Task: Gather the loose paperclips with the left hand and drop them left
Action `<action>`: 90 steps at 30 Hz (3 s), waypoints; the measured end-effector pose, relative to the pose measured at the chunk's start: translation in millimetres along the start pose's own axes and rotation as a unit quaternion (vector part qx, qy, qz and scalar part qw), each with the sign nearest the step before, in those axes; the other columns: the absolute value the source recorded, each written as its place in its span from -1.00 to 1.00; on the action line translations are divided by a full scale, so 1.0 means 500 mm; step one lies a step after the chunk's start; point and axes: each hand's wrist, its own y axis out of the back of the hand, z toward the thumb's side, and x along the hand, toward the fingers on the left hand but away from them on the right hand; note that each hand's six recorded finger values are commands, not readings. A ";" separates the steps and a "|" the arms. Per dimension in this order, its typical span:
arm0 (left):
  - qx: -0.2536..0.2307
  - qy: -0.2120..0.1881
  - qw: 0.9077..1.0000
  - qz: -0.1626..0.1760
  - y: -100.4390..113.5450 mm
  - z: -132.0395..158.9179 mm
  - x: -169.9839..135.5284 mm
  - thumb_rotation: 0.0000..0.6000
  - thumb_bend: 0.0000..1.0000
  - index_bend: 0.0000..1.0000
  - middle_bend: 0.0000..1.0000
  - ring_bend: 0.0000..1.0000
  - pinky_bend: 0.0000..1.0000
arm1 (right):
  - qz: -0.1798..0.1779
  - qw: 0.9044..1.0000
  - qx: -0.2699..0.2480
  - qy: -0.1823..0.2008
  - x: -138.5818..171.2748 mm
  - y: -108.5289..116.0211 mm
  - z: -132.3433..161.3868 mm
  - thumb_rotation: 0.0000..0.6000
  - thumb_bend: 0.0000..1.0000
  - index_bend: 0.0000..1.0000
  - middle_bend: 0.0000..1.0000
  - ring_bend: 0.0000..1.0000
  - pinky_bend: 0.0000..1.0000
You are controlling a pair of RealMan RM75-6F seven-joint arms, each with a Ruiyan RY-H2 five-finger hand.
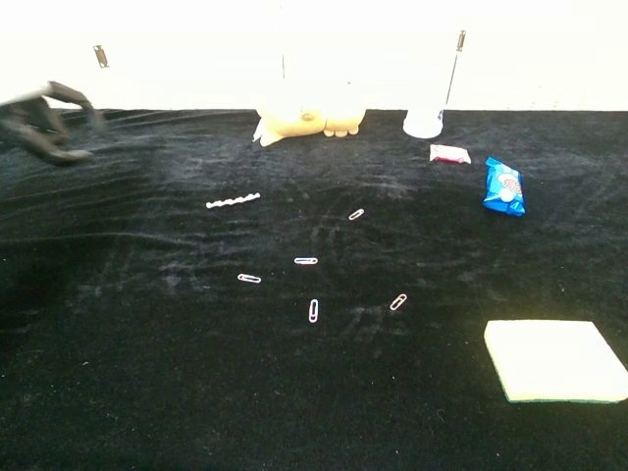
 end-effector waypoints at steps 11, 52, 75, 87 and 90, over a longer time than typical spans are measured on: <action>-0.033 -0.041 0.997 -0.056 -0.087 0.123 0.091 1.00 -0.15 -0.19 1.00 1.00 1.00 | -0.008 1.000 -0.009 -0.027 0.025 0.014 -0.034 1.00 -0.53 -1.00 -1.00 -0.93 -0.98; -0.004 -0.028 0.997 -0.074 -0.185 0.200 0.220 1.00 -0.16 -0.08 1.00 1.00 1.00 | -0.019 0.997 -0.026 -0.065 0.051 0.035 -0.078 1.00 -0.53 -1.00 -1.00 -0.93 -0.98; 0.007 -0.032 0.995 -0.090 -0.210 0.204 0.224 1.00 -0.16 -0.01 1.00 1.00 1.00 | -0.016 0.997 -0.030 -0.069 0.058 0.036 -0.083 1.00 -0.53 -1.00 -1.00 -0.93 -0.98; 0.011 -0.034 0.995 -0.090 -0.209 0.201 0.214 1.00 -0.16 0.06 1.00 1.00 1.00 | -0.015 0.997 -0.030 -0.067 0.063 0.036 -0.080 1.00 -0.53 -1.00 -1.00 -0.93 -0.98; 0.013 -0.031 0.996 -0.088 -0.206 0.197 0.216 1.00 -0.16 0.08 1.00 1.00 1.00 | -0.014 0.997 -0.030 -0.067 0.063 0.036 -0.080 1.00 -0.53 -1.00 -1.00 -0.93 -0.98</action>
